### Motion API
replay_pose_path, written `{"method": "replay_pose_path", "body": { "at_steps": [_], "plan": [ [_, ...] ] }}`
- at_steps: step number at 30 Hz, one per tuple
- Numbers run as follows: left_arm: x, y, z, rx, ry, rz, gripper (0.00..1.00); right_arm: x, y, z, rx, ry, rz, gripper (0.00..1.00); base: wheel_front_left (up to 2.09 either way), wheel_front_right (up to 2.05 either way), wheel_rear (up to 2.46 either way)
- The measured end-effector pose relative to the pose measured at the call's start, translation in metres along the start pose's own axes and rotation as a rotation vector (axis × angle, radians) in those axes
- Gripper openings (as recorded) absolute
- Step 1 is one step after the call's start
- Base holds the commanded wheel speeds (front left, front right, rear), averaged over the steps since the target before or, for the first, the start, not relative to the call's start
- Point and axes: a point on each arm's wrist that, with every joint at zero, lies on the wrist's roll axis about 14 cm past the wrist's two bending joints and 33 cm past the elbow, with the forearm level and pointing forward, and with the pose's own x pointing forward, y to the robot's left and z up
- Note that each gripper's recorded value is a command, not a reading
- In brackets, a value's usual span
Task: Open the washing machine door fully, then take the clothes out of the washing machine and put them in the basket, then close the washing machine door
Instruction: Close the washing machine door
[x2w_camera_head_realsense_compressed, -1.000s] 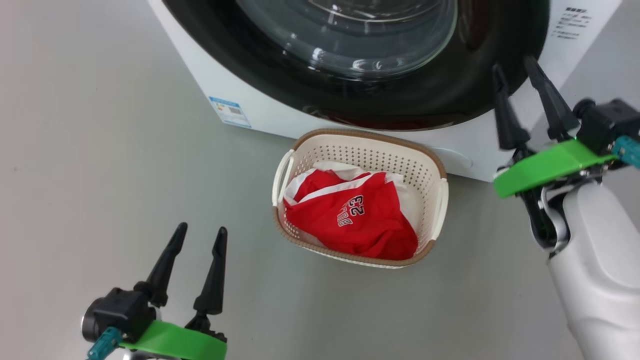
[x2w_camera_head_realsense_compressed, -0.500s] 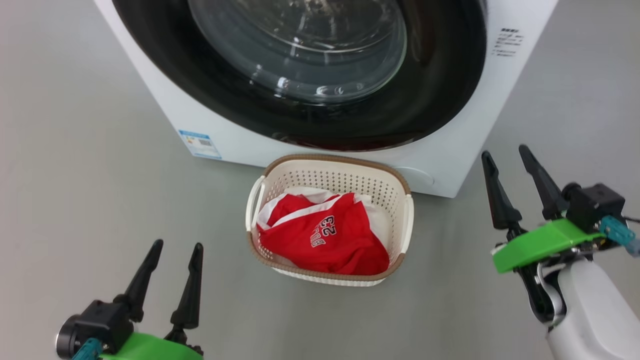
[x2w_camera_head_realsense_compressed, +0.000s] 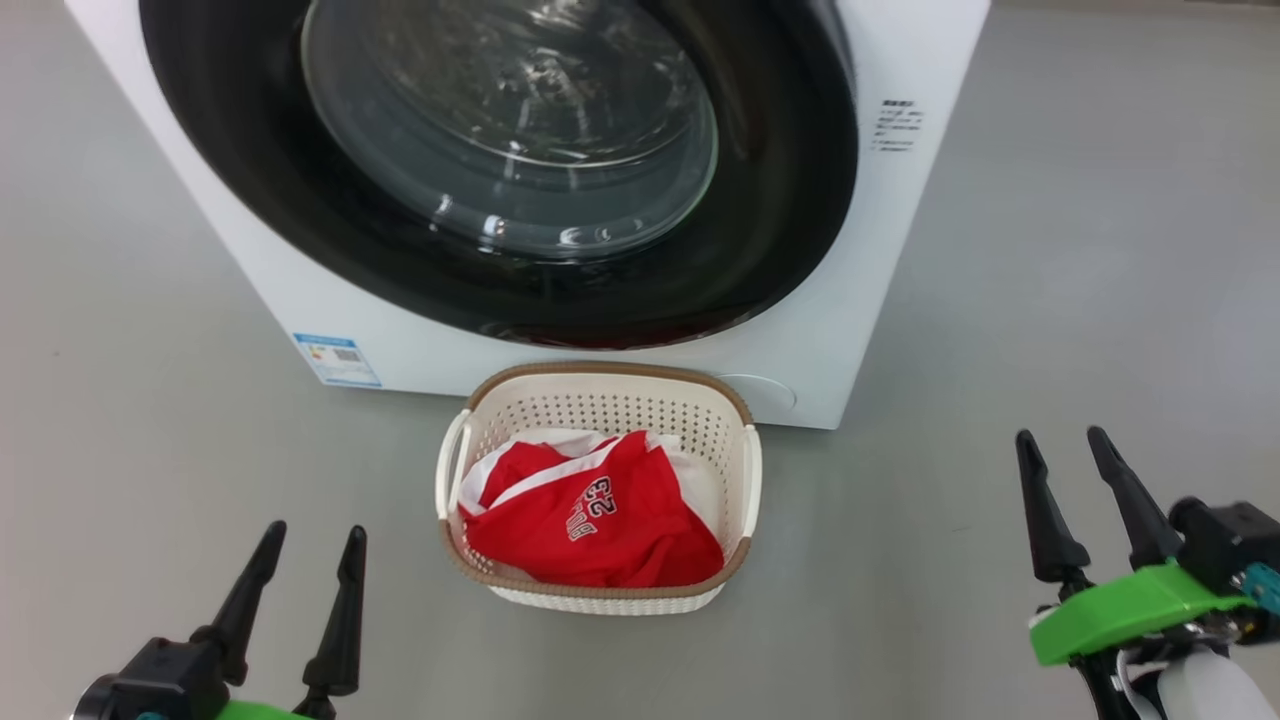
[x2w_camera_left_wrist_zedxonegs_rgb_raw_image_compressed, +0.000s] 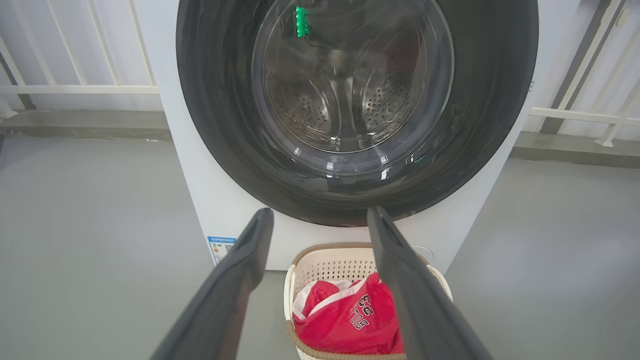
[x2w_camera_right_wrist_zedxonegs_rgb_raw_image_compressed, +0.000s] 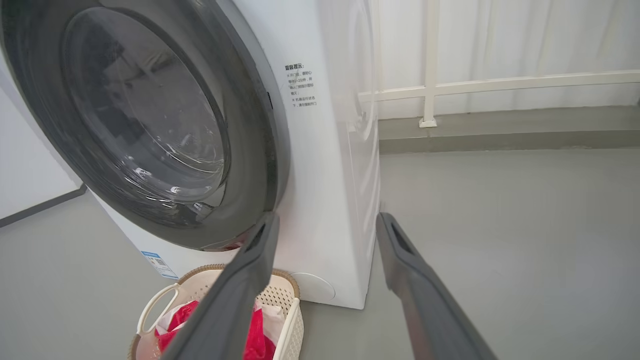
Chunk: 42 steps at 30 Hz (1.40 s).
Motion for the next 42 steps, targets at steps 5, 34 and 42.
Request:
{"method": "replay_pose_path", "body": {
  "at_steps": [5,34,42],
  "plan": [
    [0.002,-0.005,0.004,0.005,-0.011,-0.022,1.00,-0.021,-0.022,0.001,0.004,-0.006,-0.072,1.00,0.00,0.00,0.00],
    [-0.005,-0.014,0.008,0.000,-0.030,-0.052,1.00,-0.092,-0.067,0.001,0.025,-0.023,-0.248,1.00,0.00,0.00,0.00],
    [-0.005,-0.011,0.011,0.007,-0.039,-0.046,1.00,-0.093,-0.066,0.001,0.029,-0.024,-0.250,1.00,0.00,0.00,0.00]
  ]
}}
